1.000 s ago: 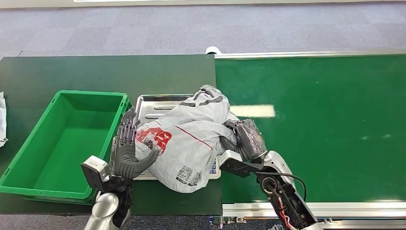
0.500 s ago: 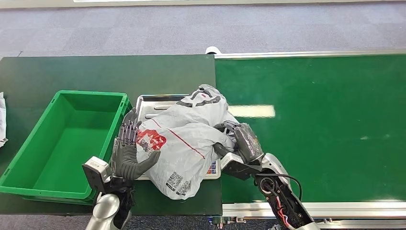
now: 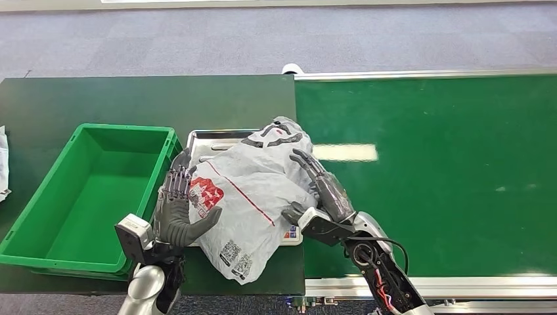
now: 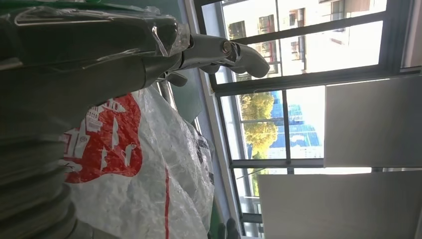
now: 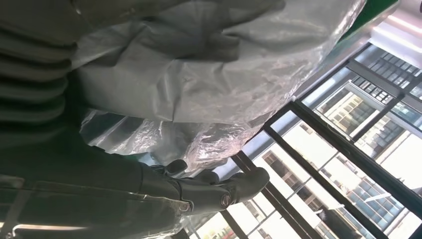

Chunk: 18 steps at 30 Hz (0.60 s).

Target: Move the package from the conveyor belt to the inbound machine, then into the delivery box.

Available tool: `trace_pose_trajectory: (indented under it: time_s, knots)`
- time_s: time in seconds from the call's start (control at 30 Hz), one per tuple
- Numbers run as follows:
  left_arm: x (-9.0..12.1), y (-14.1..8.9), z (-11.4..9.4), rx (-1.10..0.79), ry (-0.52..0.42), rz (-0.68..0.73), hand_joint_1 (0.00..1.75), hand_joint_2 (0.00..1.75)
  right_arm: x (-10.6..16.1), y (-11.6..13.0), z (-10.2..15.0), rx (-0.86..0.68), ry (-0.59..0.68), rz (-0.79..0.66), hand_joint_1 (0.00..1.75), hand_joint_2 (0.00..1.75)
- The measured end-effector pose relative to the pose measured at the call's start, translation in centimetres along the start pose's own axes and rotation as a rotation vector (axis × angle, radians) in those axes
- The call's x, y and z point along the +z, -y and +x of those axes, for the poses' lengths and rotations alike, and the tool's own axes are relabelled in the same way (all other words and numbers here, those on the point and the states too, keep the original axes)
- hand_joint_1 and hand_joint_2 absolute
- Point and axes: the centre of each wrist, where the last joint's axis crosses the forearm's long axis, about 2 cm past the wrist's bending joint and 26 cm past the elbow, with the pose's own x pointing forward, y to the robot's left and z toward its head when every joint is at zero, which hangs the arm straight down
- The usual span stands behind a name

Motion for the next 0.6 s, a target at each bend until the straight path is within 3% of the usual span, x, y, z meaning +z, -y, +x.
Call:
trace_pose_trajectory:
  time_s: [0.07, 0.37, 0.6]
  knots:
    - [0.0, 0.0, 0.0, 0.000, 0.000, 0.000, 0.00, 1.75, 0.2, -0.2, -0.1, -0.038, -0.011, 0.002, 0.00, 1.75]
    - [0.0, 0.0, 0.0, -0.002, -0.027, -0.008, 0.00, 1.75, 1.5, 0.1, 0.2, -0.195, -0.019, -0.049, 0.00, 1.75]
    - [0.4, 0.6, -0.4, -0.114, -0.099, -0.171, 0.00, 1.75, 2.5, 0.6, 0.5, -0.245, -0.011, -0.090, 0.00, 1.75]
